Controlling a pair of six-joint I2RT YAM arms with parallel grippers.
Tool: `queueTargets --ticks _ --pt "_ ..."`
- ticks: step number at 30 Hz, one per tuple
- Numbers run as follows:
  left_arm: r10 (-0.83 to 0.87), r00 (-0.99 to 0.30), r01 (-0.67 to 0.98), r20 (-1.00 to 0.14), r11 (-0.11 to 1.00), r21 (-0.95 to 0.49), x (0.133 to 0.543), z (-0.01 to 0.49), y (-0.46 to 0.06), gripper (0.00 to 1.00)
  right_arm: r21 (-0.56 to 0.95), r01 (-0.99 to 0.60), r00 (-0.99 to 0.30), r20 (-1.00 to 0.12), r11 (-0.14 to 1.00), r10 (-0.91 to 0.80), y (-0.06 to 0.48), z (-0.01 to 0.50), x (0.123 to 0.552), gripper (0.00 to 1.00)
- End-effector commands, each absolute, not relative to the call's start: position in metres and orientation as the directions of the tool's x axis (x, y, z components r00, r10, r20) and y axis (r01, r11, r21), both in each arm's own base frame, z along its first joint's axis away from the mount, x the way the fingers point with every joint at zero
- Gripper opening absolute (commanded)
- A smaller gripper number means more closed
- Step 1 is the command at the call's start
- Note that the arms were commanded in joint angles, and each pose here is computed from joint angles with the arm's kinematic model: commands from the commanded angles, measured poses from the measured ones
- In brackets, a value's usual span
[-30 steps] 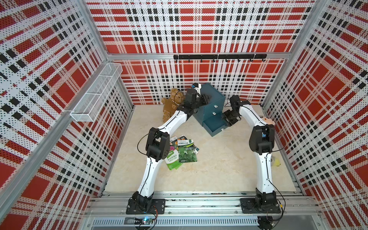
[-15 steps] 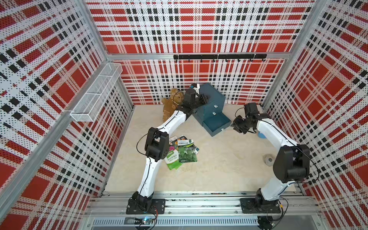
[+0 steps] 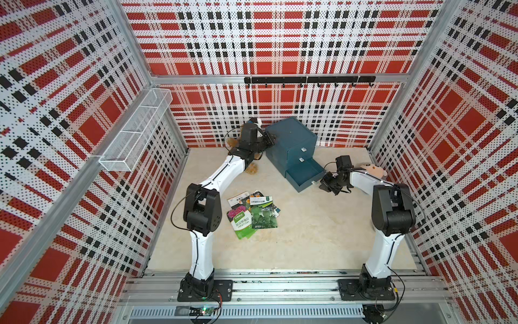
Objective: Take the seed bags out of the drawer
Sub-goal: Close the drawer in the storage box.
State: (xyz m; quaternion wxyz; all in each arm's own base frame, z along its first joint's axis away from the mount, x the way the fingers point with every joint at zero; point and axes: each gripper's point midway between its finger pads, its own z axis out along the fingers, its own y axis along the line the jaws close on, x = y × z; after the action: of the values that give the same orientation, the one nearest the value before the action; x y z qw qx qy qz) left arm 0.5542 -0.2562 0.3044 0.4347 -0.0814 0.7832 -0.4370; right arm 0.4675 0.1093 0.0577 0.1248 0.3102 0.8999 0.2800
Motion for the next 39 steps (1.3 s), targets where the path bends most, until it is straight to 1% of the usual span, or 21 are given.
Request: queueTargets --ticks 1,8,17,23,26,29,30,32,33,34,35,36,39 --pt "-0.528 -0.568 0.255 -0.631 0.617 -0.745 0.535 0.329 -0.228 0.29 0.664 0.434 -0.774 -0.071 0.609 0.629 0.127 0.071 0.501 0.00" --pt "-0.540 -0.583 0.159 -0.607 0.657 -0.737 0.509 0.294 -0.191 0.29 0.731 0.408 -0.771 -0.044 0.547 0.635 0.154 0.074 0.538 0.00" --pt "-0.547 -0.600 0.119 -0.584 0.661 -0.741 0.496 0.276 -0.183 0.29 0.849 0.351 -0.746 -0.003 0.396 0.666 0.199 0.090 0.577 0.00" --pt "-0.544 -0.607 0.116 -0.579 0.660 -0.742 0.489 0.273 -0.182 0.29 0.892 0.337 -0.720 0.039 0.300 0.693 0.213 0.098 0.591 0.00" --pt "-0.544 -0.604 0.117 -0.582 0.662 -0.740 0.486 0.274 -0.180 0.29 0.887 0.339 -0.719 0.029 0.314 0.694 0.211 0.100 0.589 0.00" --pt "-0.540 -0.597 0.123 -0.593 0.670 -0.733 0.481 0.277 -0.178 0.29 0.867 0.351 -0.723 0.011 0.353 0.690 0.204 0.099 0.573 0.00" --pt "-0.555 -0.575 0.102 -0.601 0.681 -0.726 0.485 0.279 -0.160 0.29 0.858 0.352 -0.726 -0.002 0.374 0.688 0.201 0.100 0.565 0.00" --pt "-0.547 -0.556 0.098 -0.626 0.705 -0.703 0.482 0.284 -0.150 0.30 0.828 0.362 -0.729 -0.034 0.427 0.684 0.188 0.099 0.546 0.00" --pt "-0.541 -0.546 0.096 -0.640 0.718 -0.689 0.481 0.288 -0.144 0.30 0.814 0.357 -0.731 -0.062 0.458 0.680 0.181 0.103 0.535 0.03" --pt "-0.530 -0.538 0.098 -0.655 0.733 -0.673 0.479 0.291 -0.139 0.30 0.800 0.348 -0.733 -0.093 0.488 0.674 0.172 0.108 0.524 0.09" --pt "-0.521 -0.529 0.095 -0.670 0.748 -0.657 0.477 0.293 -0.134 0.31 0.787 0.339 -0.737 -0.119 0.516 0.666 0.165 0.110 0.514 0.16" --pt "-0.513 -0.513 0.078 -0.688 0.770 -0.633 0.475 0.297 -0.126 0.32 0.770 0.326 -0.739 -0.154 0.548 0.656 0.155 0.117 0.504 0.25" --pt "-0.452 -0.419 0.057 -0.787 0.852 -0.520 0.465 0.318 -0.107 0.34 0.673 0.238 -0.746 -0.335 0.700 0.575 0.128 0.148 0.478 0.45"
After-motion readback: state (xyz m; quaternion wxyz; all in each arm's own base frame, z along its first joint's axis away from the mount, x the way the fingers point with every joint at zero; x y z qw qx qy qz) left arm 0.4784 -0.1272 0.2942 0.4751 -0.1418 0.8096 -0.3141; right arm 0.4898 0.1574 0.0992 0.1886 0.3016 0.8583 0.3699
